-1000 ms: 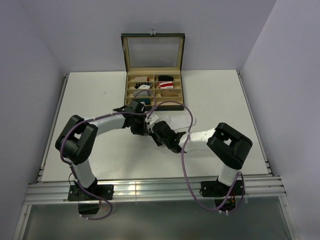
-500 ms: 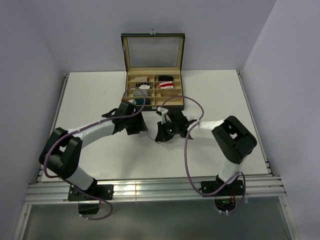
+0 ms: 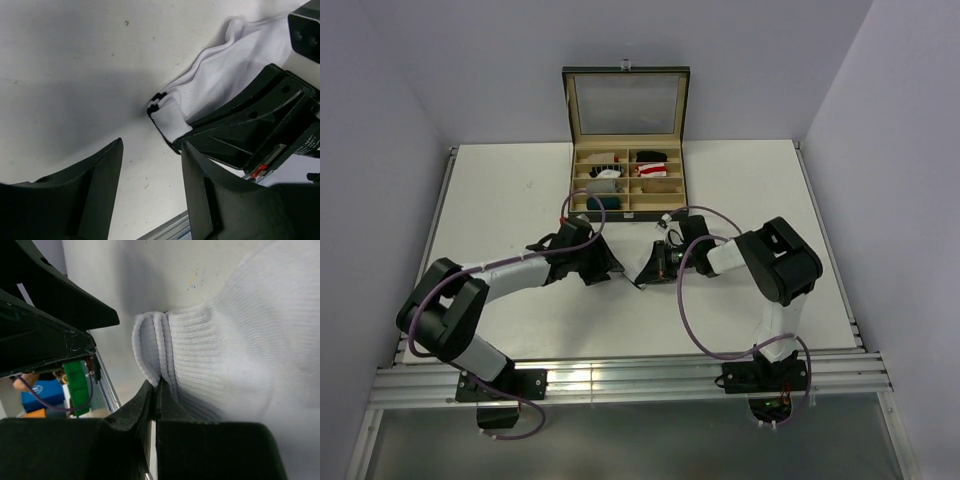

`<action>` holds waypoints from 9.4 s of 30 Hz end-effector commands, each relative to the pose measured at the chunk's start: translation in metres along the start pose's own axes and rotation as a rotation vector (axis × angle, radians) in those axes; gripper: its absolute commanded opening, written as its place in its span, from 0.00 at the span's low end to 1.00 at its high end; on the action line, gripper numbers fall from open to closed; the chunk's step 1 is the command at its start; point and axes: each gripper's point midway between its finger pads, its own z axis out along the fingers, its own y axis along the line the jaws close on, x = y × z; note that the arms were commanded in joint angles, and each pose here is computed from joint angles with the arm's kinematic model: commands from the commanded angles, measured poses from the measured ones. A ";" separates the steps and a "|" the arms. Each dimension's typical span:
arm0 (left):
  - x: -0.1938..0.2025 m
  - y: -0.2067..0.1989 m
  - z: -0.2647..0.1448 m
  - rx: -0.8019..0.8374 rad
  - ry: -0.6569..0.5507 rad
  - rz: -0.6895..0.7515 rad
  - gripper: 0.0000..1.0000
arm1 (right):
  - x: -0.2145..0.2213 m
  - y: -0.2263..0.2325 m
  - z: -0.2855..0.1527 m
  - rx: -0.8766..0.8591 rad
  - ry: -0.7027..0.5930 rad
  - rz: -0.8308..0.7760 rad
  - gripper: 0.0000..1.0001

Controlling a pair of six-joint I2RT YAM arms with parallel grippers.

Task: Roll the socks
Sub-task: Roll the sock at the center of the board.

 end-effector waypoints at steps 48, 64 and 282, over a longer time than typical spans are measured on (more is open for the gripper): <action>-0.002 -0.015 0.045 -0.193 0.114 0.232 0.03 | -0.020 0.051 -0.021 0.727 -0.411 -0.925 0.45; -0.001 -0.017 0.045 -0.191 0.121 0.227 0.03 | -0.006 0.044 0.017 0.784 -0.314 -1.040 0.45; 0.011 -0.014 0.074 -0.270 0.229 0.347 0.30 | -0.027 0.019 -0.035 0.766 -0.334 -0.752 0.39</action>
